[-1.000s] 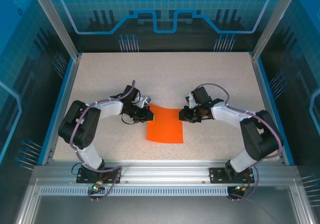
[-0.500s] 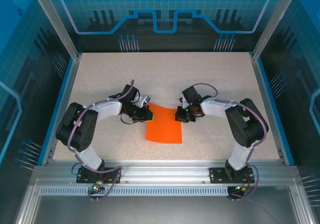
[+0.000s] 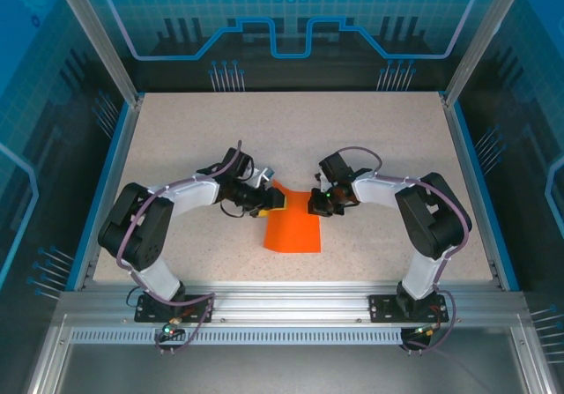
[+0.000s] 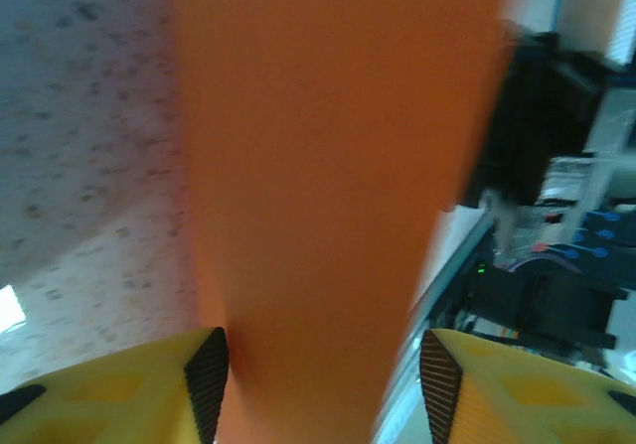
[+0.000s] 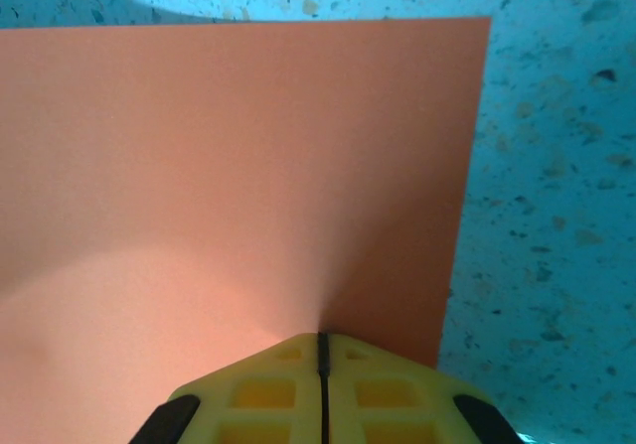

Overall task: Fold a paper plane with a square sheet of paper (fold left side to right side)
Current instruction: First fold in half a square sheet of paper at the center of the table.

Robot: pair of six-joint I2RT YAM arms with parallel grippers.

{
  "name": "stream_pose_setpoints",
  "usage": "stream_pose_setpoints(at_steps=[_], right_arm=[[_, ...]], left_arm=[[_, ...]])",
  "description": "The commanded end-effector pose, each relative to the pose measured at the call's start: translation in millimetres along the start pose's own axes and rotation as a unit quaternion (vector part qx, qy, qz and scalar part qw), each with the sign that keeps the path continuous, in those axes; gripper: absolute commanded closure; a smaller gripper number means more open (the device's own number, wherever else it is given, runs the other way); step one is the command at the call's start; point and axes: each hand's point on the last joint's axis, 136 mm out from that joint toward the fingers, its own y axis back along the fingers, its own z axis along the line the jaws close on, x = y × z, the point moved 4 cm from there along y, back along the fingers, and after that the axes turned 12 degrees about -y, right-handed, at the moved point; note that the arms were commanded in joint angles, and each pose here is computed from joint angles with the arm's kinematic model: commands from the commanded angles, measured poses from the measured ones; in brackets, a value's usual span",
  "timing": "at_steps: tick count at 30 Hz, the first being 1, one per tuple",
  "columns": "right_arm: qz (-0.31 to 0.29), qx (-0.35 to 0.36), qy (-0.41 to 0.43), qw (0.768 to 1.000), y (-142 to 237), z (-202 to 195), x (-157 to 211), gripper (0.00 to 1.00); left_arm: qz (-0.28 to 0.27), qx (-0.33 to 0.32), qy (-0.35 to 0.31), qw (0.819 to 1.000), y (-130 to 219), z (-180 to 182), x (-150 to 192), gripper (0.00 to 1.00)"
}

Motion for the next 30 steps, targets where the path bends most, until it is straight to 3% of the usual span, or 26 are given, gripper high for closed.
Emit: stream_pose_setpoints(at_steps=[1,16,21,26,30], right_arm=[[0.023,0.046,-0.002,0.999,-12.0,-19.6,15.8,0.92],[-0.047,-0.033,0.028,0.998,22.4,8.3,-1.5,0.84],[-0.082,-0.055,0.036,0.995,53.1,16.9,-9.6,0.7],[-0.093,-0.054,0.028,0.994,73.5,12.4,-6.5,0.64],[-0.082,-0.096,0.014,0.992,78.0,13.6,3.3,0.58]], left_arm=[[-0.007,0.051,-0.001,0.999,-5.6,-22.9,-13.0,0.4],[0.011,0.04,0.01,0.999,-36.7,-17.7,-20.1,0.37],[0.013,0.026,0.015,0.999,-37.9,-11.8,-17.4,0.44],[0.01,0.017,0.017,1.0,-37.6,-9.9,-18.3,0.56],[0.009,0.012,0.018,1.0,-37.4,-9.2,-18.5,0.68]])
